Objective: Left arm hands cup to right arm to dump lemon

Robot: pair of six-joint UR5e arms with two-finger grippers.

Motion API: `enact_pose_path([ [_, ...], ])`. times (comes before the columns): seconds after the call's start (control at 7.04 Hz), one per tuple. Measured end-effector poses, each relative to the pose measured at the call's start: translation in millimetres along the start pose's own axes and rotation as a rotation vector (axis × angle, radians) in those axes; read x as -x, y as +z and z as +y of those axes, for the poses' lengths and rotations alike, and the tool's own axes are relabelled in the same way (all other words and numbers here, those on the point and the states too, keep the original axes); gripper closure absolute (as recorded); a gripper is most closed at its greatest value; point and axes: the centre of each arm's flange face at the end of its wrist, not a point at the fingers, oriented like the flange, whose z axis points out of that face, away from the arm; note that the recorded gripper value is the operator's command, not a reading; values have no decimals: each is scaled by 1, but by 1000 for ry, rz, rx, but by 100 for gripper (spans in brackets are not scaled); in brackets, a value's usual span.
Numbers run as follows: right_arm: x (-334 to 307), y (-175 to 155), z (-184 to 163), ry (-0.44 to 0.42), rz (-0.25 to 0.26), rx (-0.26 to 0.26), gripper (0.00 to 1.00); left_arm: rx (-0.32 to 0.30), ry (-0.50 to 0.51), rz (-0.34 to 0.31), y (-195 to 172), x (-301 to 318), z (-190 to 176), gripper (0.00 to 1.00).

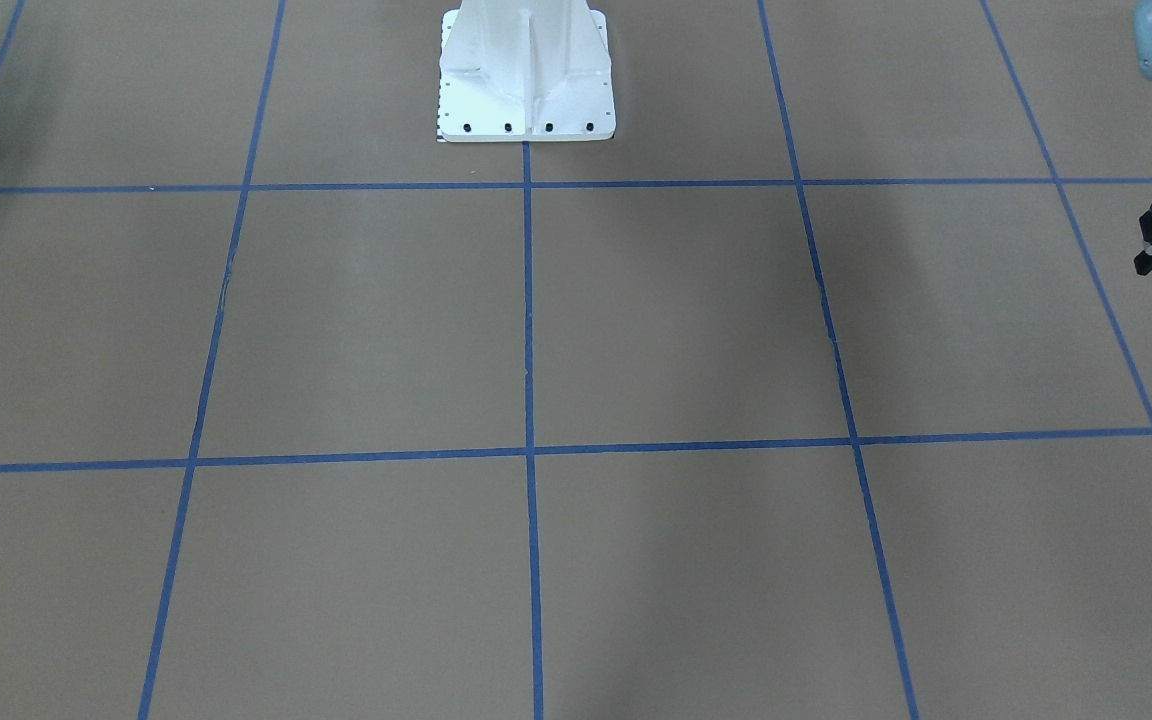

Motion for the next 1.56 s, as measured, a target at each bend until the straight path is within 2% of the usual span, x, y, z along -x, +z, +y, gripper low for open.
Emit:
enact_pose_path([
  [0.28, -7, -3, -1, 204, -32, -7, 100, -2, 1, 1, -1, -1, -1, 0],
  [0.57, -29, -2, 2, 391, -124, -1, 100, -4, 2, 2, -2, -2, -1, 0],
  [0.71, -41, -2, 4, 458, -163, 4, 100, -7, 4, 3, -3, -3, -1, 0],
  [1.14, -62, -16, 9, 626, -245, 16, 100, -11, 8, 5, -5, -5, -3, 0],
  [1.56, -81, -25, 13, 718, -257, 17, 100, -14, 10, 7, -6, -6, -5, 0],
])
